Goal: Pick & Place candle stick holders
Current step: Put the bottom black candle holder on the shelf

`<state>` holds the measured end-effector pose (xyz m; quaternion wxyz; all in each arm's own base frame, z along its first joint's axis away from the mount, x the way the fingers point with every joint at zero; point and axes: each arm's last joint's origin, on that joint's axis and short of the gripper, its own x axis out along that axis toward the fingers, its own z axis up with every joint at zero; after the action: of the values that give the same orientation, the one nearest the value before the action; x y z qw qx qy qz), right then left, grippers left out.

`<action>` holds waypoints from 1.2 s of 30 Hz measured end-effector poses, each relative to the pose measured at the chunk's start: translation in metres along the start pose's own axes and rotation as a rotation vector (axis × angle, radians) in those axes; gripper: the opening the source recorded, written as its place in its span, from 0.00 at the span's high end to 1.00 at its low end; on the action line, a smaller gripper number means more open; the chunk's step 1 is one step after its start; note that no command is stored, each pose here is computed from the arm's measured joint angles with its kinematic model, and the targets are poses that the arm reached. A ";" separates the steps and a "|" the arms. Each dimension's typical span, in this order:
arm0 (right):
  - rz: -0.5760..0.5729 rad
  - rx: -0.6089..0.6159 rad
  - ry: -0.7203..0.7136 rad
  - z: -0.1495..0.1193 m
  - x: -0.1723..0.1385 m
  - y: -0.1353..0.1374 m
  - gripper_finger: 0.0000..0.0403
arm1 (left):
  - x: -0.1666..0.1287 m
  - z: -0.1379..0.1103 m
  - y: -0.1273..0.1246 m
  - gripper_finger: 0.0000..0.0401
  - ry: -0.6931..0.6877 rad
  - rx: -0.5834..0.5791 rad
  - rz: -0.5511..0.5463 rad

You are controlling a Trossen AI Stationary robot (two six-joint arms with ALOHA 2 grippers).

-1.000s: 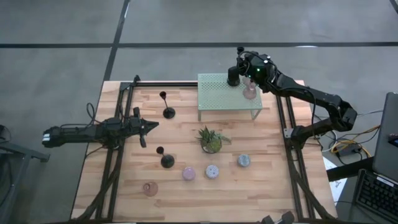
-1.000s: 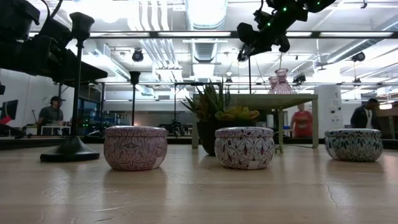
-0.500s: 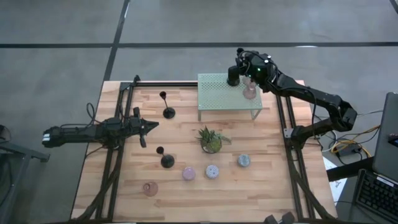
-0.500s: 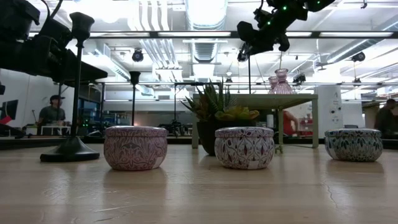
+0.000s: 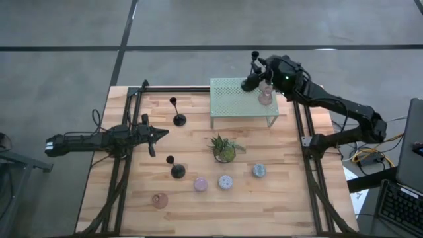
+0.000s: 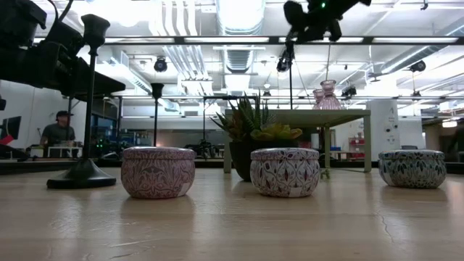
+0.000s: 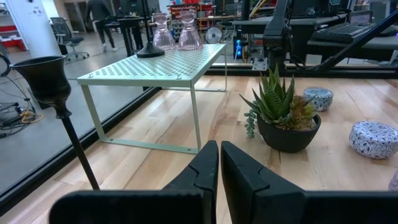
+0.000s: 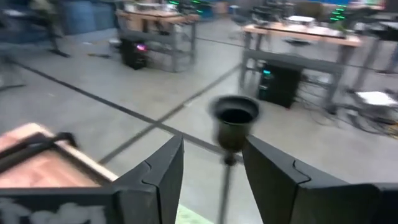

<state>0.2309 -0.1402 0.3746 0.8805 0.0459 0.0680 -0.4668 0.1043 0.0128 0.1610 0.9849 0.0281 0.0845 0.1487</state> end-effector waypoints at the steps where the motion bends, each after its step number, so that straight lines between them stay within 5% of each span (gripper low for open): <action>1: 0.041 -0.001 -0.005 0.001 -0.004 0.003 0.60 | 0.000 0.000 0.000 0.94 0.001 0.000 0.000; 11: 0.380 -0.159 -0.007 -0.009 -0.033 0.055 0.57 | 0.000 0.000 0.000 0.94 0.000 0.000 0.000; 21: 0.861 -0.235 -0.001 -0.066 -0.065 0.145 0.57 | 0.000 0.000 0.000 0.94 0.000 0.000 0.000; 28: 0.961 -0.263 0.031 -0.125 -0.058 0.209 0.59 | 0.000 0.000 0.000 0.94 0.000 0.000 0.000; 36: 1.083 -0.197 0.078 -0.162 -0.032 0.257 0.60 | 0.000 0.000 0.000 0.94 0.000 0.000 0.000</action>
<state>0.4135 0.0529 0.2244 0.9918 0.0089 0.1108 0.0633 0.1043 0.0128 0.1609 0.9848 0.0281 0.0847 0.1488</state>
